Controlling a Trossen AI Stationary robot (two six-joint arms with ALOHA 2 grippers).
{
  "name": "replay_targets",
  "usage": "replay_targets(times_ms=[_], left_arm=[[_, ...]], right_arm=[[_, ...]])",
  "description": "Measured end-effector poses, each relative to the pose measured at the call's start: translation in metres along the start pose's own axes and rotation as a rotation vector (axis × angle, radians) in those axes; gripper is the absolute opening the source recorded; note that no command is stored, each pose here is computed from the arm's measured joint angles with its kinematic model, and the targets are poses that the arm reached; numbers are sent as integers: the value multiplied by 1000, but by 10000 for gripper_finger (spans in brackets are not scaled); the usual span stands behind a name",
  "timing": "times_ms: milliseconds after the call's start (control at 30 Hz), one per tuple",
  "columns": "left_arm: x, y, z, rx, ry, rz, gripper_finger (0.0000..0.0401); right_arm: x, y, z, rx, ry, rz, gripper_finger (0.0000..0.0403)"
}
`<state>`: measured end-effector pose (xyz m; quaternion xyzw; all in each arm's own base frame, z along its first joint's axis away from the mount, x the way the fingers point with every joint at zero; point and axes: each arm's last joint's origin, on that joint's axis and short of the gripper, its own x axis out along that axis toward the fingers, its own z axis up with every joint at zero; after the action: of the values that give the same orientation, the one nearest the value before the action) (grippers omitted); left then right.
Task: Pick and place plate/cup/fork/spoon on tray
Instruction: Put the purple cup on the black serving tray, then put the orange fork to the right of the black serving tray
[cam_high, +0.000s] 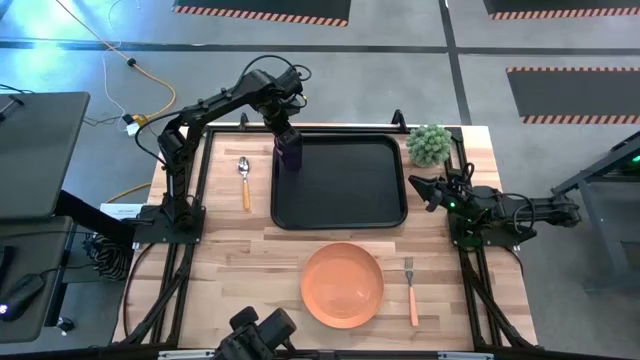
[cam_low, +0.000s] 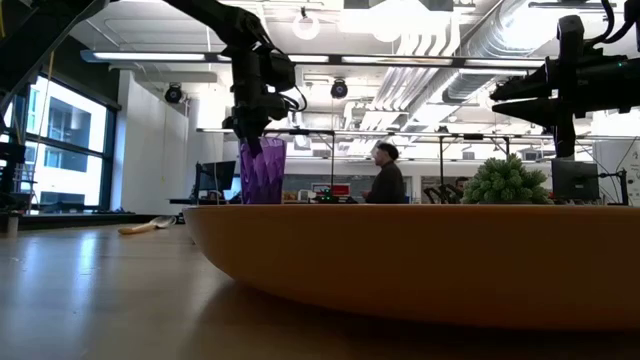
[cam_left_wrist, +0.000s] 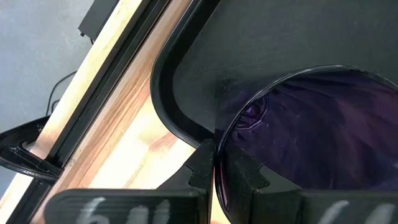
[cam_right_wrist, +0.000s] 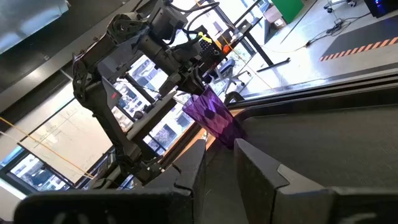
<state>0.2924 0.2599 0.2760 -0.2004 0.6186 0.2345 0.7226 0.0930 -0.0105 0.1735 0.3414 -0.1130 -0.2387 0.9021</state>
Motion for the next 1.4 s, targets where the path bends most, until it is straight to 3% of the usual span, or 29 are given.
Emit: replay_targets(times_ms=[300,800,1400], left_arm=[[0,0,0,2,5,0,26],[-2,-1,-1,-15,3,0,132],[-57,-1,0,2,-44,9,132]], right_arm=[[0,0,0,-6,0,0,76],[0,0,0,-7,0,0,76],[0,0,0,-7,0,0,76]])
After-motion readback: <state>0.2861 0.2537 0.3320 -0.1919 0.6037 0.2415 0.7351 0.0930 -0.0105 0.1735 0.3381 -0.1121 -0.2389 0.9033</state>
